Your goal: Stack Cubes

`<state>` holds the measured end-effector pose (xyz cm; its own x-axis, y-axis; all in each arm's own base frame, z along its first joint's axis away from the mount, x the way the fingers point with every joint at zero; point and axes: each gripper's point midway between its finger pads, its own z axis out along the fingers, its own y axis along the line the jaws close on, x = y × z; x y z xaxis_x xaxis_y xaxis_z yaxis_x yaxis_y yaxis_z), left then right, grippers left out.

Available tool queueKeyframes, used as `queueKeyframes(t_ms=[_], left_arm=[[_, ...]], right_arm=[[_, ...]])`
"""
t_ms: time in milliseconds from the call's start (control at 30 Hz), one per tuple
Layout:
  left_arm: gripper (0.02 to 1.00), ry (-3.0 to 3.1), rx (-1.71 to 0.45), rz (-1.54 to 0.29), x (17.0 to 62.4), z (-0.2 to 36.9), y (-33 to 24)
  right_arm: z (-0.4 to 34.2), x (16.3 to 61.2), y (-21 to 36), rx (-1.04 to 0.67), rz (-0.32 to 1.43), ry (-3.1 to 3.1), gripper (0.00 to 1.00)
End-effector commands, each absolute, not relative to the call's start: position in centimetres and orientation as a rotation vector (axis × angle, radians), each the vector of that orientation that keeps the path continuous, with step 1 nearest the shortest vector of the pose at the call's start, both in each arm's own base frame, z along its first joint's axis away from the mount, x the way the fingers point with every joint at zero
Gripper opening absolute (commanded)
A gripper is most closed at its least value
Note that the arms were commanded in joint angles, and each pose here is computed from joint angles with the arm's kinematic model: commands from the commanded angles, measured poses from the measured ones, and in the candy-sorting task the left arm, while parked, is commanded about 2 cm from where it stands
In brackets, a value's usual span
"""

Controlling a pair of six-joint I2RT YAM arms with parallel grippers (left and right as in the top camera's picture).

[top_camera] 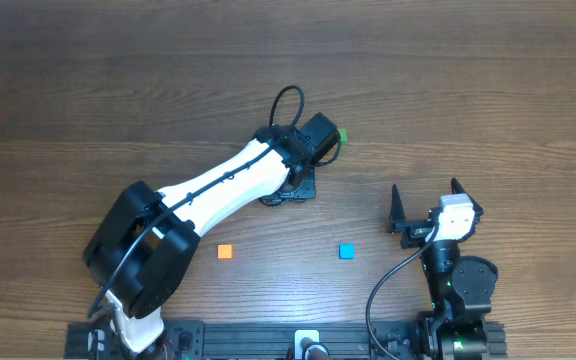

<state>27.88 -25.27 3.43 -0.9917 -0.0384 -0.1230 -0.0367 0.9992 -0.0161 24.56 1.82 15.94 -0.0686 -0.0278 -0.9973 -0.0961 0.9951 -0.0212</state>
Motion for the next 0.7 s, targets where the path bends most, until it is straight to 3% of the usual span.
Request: queueKeyframes(t_ms=[33, 700], left_arm=[[0.038, 3.023, -0.086, -0.03, 27.9, 3.4, -25.0], [0.056, 3.048, -0.092, -0.002, 27.8, 2.3, -24.8]], right_arm=[[15.7, 24.6, 1.6, -0.085, 0.049, 1.641, 0.993], [15.7, 24.6, 1.6, -0.085, 0.049, 1.641, 0.991]])
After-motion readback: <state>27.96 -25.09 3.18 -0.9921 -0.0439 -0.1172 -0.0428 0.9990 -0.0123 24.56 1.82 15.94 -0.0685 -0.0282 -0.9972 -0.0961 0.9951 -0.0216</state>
